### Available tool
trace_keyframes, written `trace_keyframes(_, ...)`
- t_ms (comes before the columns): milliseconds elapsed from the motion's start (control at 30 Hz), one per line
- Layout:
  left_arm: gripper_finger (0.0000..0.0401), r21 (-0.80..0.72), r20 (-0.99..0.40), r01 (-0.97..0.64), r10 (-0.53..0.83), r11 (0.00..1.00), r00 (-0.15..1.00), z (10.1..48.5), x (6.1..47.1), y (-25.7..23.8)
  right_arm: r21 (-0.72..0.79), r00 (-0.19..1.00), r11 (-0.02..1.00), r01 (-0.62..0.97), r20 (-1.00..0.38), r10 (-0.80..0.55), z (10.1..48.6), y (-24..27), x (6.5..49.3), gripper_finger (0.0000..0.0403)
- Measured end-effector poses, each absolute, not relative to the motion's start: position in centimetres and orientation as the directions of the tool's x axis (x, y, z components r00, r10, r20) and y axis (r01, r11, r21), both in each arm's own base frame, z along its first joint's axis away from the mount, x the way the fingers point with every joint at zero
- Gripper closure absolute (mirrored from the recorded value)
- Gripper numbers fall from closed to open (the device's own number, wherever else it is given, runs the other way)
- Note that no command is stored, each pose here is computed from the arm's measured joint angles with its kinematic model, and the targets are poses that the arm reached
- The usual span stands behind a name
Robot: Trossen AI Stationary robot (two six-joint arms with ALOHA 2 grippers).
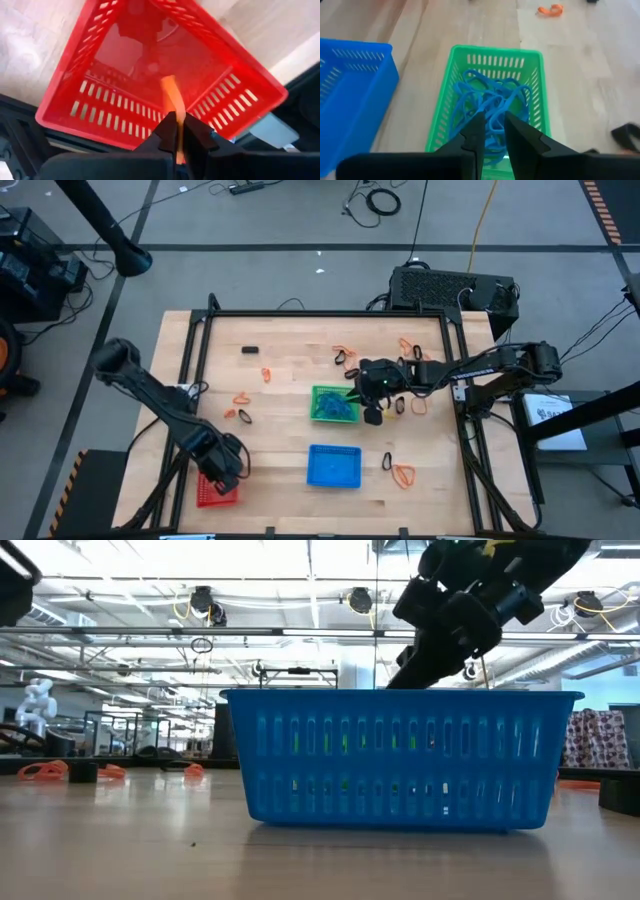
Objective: Sort rubber bands into baskets
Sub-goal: Put the orange rubberband into the red bin
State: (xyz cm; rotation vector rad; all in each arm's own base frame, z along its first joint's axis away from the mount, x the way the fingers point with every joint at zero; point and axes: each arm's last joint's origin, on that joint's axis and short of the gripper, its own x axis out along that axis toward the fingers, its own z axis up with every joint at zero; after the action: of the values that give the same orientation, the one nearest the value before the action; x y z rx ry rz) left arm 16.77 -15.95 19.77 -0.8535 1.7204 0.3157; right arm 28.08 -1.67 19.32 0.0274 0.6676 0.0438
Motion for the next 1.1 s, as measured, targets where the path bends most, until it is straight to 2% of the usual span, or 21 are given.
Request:
trace_keyframes(200,0.0377,-0.189,-0.923,-0.686,-0.365,0.703,-0.12,19.04,17.09,-16.24,0.186,0.747,0.979,0.088,-0.662,0.058,18.9,-1.61,27.72,0.0337)
trace_keyframes(567,0.0372,-0.152,-0.928,-0.693,-0.343,0.704,-0.145,18.85,16.98,-16.04,0.142,0.714,0.988,0.055,-0.698,0.061,18.69,-1.59,27.46,0.0337)
trace_keyframes(667,0.0348,-0.145,-0.932,-0.689,-0.332,0.711,-0.146,18.83,16.93,-15.97,0.122,0.713,0.992,0.036,-0.698,0.061,18.69,-1.59,27.46,0.0337)
trace_keyframes(933,0.0236,-0.155,-0.931,-0.694,-0.339,0.704,-0.136,18.85,17.06,-15.98,0.122,0.711,0.992,0.036,-0.701,0.06,18.67,-1.58,27.43,0.0337)
trace_keyframes(1100,0.0217,-0.164,-0.894,-0.714,-0.409,0.68,-0.184,18.98,17.45,-15.46,0.123,0.722,0.992,0.035,-0.69,0.06,18.77,-1.59,27.54,0.0337)
